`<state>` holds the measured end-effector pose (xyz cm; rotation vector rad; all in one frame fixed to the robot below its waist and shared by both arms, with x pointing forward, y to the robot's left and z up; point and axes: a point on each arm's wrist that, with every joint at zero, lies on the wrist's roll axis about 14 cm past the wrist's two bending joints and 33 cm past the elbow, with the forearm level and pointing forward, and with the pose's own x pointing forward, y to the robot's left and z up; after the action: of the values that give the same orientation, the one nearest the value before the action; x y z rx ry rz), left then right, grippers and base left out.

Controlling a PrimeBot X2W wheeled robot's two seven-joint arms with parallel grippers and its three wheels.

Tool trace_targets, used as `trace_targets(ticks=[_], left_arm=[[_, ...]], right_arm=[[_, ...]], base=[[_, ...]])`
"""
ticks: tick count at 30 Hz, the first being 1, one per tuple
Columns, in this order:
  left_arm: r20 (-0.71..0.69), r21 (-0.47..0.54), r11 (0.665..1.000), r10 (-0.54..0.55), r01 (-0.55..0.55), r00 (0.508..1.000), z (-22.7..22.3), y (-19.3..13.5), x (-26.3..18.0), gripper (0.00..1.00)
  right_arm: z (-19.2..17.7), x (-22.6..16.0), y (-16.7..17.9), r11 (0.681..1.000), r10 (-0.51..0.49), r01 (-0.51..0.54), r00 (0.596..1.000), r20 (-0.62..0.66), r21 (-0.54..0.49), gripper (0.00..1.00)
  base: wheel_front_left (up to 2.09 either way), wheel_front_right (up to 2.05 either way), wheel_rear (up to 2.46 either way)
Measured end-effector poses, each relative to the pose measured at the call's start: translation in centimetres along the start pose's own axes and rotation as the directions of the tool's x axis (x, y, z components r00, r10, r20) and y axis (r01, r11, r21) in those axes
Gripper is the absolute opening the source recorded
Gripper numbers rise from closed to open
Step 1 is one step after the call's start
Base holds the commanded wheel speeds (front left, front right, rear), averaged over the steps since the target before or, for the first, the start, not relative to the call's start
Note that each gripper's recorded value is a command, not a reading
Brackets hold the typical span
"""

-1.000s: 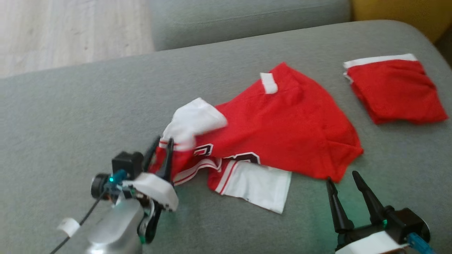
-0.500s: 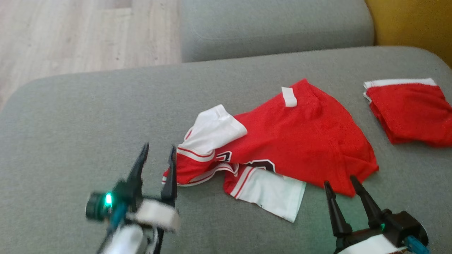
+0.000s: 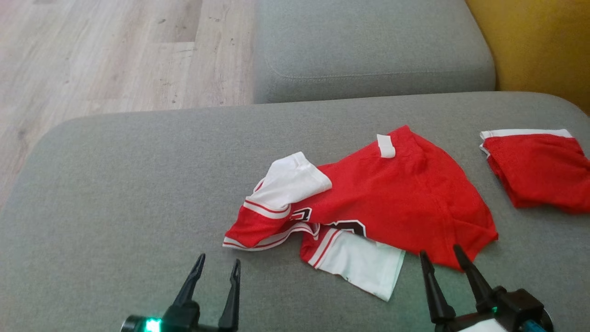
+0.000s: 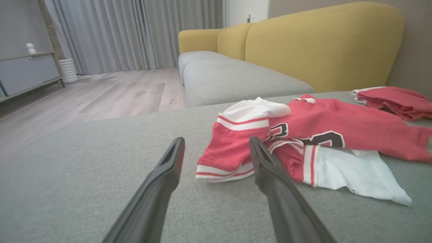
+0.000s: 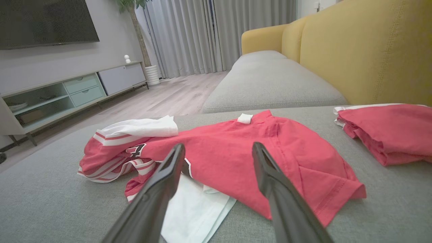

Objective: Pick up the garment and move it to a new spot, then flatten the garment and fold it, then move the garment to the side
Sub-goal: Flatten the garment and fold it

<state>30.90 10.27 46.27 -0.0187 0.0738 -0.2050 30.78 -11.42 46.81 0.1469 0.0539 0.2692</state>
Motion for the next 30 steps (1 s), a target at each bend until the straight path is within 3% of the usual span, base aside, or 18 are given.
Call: trace_targets(ticks=[7,12,17,25,30], left_arm=[[-0.028,0.090,0.988,-0.126,0.128,0.992,1.3,-1.6,4.4,1.00],[-0.060,0.142,0.954,-0.259,0.265,0.964,3.5,-4.6,9.7,1.00],[-0.205,0.168,0.911,-0.341,0.376,0.918,2.4,-6.7,14.5,1.00],[-0.438,0.175,0.872,-0.346,0.457,0.830,-2.9,-7.0,18.3,1.00],[-0.485,0.166,0.858,-0.357,0.485,0.798,-4.9,-7.5,19.1,1.00]], right_arm=[[-1.0,-0.2,-0.7,1.000,-0.021,0.022,0.999,-0.036,0.007,1.00],[-2.4,-0.3,-1.7,0.999,-0.032,0.032,0.995,-0.091,-0.007,1.00],[-3.1,0.7,-3.0,0.999,-0.039,0.036,0.991,-0.128,-0.027,1.00],[-3.4,2.0,-5.2,0.996,-0.079,0.072,0.986,-0.145,-0.050,1.00],[-4.2,1.4,-6.1,0.993,-0.113,0.107,0.978,-0.174,-0.049,1.00]], base=[[0.00,0.00,0.00],[0.00,0.00,0.00],[0.00,0.00,0.00],[0.00,0.00,0.00],[0.00,0.00,0.00]])
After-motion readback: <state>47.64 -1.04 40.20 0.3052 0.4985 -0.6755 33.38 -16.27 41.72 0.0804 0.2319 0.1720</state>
